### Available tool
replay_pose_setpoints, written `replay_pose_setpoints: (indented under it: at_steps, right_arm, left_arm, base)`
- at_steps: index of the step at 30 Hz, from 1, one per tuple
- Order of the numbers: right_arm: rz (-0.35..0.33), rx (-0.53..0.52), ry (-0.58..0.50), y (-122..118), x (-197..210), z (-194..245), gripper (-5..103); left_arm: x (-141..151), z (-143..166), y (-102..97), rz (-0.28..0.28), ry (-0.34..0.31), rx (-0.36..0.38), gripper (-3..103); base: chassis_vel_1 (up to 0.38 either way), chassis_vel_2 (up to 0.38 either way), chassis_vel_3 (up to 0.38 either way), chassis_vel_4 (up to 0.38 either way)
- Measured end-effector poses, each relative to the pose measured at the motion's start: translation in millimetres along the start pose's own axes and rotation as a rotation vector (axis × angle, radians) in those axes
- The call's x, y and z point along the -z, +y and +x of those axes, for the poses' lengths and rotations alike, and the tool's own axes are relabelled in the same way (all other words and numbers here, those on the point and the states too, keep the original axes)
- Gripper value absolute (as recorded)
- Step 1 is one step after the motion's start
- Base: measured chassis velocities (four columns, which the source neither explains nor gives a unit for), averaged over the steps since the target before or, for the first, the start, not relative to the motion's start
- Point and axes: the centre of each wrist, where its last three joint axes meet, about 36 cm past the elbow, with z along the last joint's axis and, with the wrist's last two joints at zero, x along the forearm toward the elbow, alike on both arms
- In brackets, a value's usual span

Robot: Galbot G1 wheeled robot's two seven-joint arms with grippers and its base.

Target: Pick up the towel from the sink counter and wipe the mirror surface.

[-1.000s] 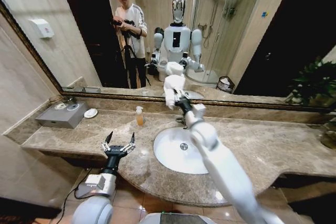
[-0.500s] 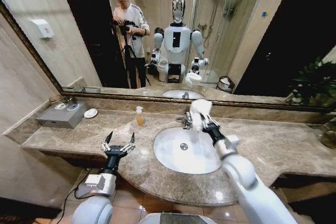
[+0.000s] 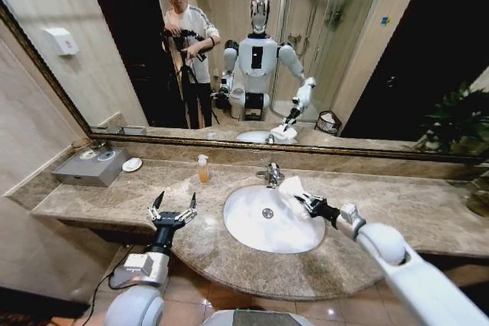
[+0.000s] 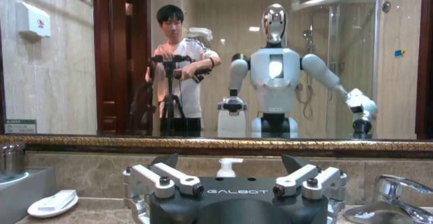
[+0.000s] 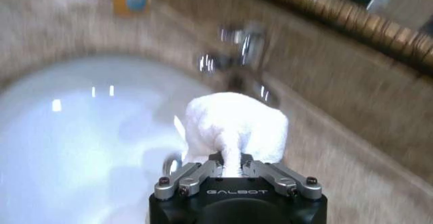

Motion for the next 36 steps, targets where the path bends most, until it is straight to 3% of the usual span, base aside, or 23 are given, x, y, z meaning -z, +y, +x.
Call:
replay_pose_setpoints:
  at_steps: [3, 9, 13, 21, 28, 36]
  right_arm:
    - [-0.024, 0.038, 0.084, -2, 2, -9, 11]
    - [-0.141, 0.135, 0.287, -3, 6, -46, 11]
    - [-0.155, 0.161, 0.353, -3, 4, -64, 11]
    - [-0.106, 0.126, 0.378, -11, 13, -83, 11]
    - [-0.08, 0.066, 0.355, -35, 30, -111, 11]
    - [-0.088, 0.086, 0.396, -16, 3, -122, 11]
  left_arm:
    - [0, 0, 0.0, 0.0, 0.0, 0.0, 100]
    - [0, 0, 0.0, 0.0, 0.0, 0.001, 100]
    - [0, 0, 0.0, 0.0, 0.0, 0.0, 100]
    - [0, 0, 0.0, 0.0, 0.0, 0.0, 100]
    - [0, 0, 0.0, 0.0, 0.0, 0.0, 100]
    - [0, 0, 0.0, 0.0, 0.0, 0.0, 100]
  base:
    - [0.0, 0.0, 0.0, 0.0]
    - [0.0, 0.0, 0.0, 0.0]
    - [0.0, 0.0, 0.0, 0.0]
    - [0.0, 0.0, 0.0, 0.0]
    - [0.0, 0.0, 0.0, 0.0]
    - [0.0, 0.0, 0.0, 0.0]
